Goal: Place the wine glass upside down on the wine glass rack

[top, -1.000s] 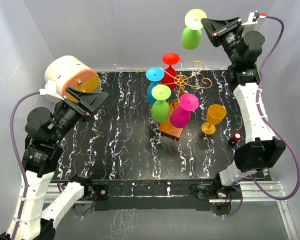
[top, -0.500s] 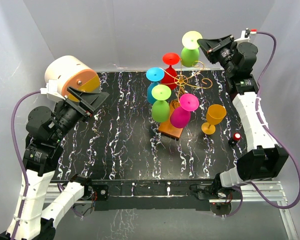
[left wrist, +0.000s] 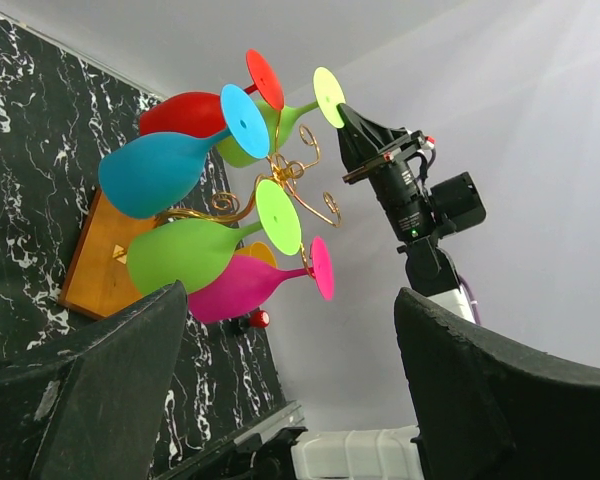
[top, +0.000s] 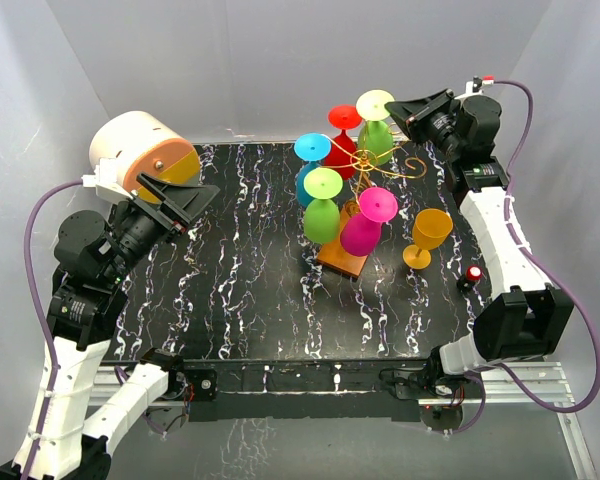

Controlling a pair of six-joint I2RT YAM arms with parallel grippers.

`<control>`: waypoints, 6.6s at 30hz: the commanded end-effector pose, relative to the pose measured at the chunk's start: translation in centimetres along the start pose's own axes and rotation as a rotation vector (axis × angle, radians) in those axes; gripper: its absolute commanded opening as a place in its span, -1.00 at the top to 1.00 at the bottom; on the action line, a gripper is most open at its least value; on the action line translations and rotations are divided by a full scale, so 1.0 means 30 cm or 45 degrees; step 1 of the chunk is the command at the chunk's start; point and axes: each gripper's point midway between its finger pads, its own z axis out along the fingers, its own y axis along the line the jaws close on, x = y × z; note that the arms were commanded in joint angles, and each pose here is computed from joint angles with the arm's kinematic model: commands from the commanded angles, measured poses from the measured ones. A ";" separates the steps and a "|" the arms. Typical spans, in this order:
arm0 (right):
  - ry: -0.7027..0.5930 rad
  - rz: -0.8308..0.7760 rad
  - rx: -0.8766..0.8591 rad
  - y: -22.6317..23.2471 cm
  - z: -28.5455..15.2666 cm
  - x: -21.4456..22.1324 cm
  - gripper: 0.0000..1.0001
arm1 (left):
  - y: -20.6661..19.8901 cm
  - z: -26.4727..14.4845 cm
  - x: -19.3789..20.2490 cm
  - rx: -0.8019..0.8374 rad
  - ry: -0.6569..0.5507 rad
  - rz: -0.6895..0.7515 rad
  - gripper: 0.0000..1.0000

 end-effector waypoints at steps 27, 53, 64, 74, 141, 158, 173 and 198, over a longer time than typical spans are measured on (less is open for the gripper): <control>-0.101 -0.052 0.147 -0.025 -0.154 -0.009 1.00 | -0.055 -0.047 -0.035 0.010 -0.046 0.023 -0.67; -0.265 -0.189 0.212 -0.066 -0.136 -0.132 1.00 | 0.042 0.062 -0.054 -0.080 -0.058 0.152 -0.68; -0.361 -0.216 0.175 -0.034 -0.160 -0.200 1.00 | 0.069 0.086 -0.045 -0.097 -0.043 0.155 -0.68; -0.221 -0.205 0.152 -0.077 -0.085 -0.148 0.96 | 0.076 0.085 -0.046 -0.109 -0.046 0.158 -0.68; -0.125 -0.686 1.239 -0.716 -0.674 -0.010 -0.18 | 0.160 0.132 0.038 -0.096 0.118 0.335 -0.71; -0.032 -0.706 1.321 -0.877 -0.594 0.010 0.47 | 0.014 0.102 0.058 0.192 0.178 0.531 -0.71; -0.253 -0.701 1.303 -0.782 -0.649 -0.065 1.00 | -0.112 0.073 0.053 0.373 0.202 0.577 -0.72; -0.797 -0.675 0.663 -0.022 -0.895 -0.246 1.00 | -0.390 0.106 -0.003 0.784 0.195 0.145 -0.64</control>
